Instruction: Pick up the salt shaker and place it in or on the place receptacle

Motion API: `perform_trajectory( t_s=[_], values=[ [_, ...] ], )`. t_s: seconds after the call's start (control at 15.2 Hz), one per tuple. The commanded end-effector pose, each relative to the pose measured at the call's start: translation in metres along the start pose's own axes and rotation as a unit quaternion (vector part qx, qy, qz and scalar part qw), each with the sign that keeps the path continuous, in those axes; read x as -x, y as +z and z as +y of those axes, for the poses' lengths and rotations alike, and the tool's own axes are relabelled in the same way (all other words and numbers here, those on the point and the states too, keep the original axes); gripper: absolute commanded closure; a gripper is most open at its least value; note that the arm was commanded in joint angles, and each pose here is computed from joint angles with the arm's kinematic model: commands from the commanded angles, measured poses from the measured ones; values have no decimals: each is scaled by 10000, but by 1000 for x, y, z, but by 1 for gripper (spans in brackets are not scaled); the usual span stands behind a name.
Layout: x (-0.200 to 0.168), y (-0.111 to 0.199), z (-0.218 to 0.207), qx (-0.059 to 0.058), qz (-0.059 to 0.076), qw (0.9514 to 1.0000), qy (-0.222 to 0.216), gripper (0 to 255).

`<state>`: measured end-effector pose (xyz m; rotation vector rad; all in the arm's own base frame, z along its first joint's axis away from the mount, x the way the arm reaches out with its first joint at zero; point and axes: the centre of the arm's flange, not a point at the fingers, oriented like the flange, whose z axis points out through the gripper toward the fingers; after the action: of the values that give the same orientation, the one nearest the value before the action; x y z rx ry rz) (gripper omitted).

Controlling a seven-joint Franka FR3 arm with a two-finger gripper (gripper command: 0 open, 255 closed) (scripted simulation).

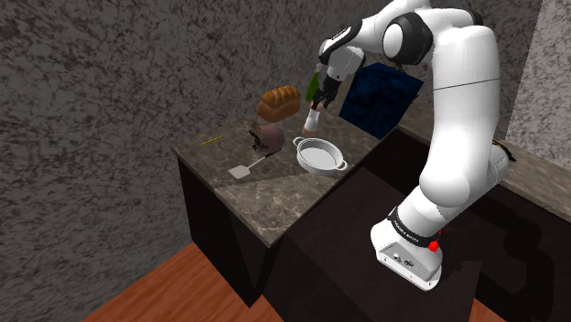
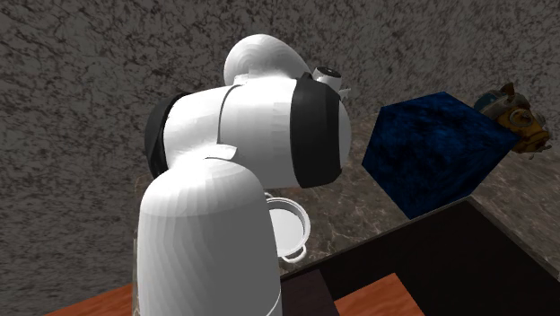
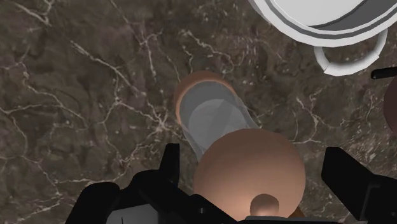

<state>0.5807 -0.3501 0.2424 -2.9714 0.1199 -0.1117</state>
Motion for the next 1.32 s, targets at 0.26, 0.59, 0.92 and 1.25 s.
perform_trajectory(
  t_s=[0.26,0.59,0.92,1.25],
  values=[
    [0,1,0,1,2,10000,0,0],
    [0,1,0,1,2,10000,0,255],
    [1,1,0,1,2,10000,0,255],
    [-1,-20,-3,1,2,10000,0,255]
  ],
)
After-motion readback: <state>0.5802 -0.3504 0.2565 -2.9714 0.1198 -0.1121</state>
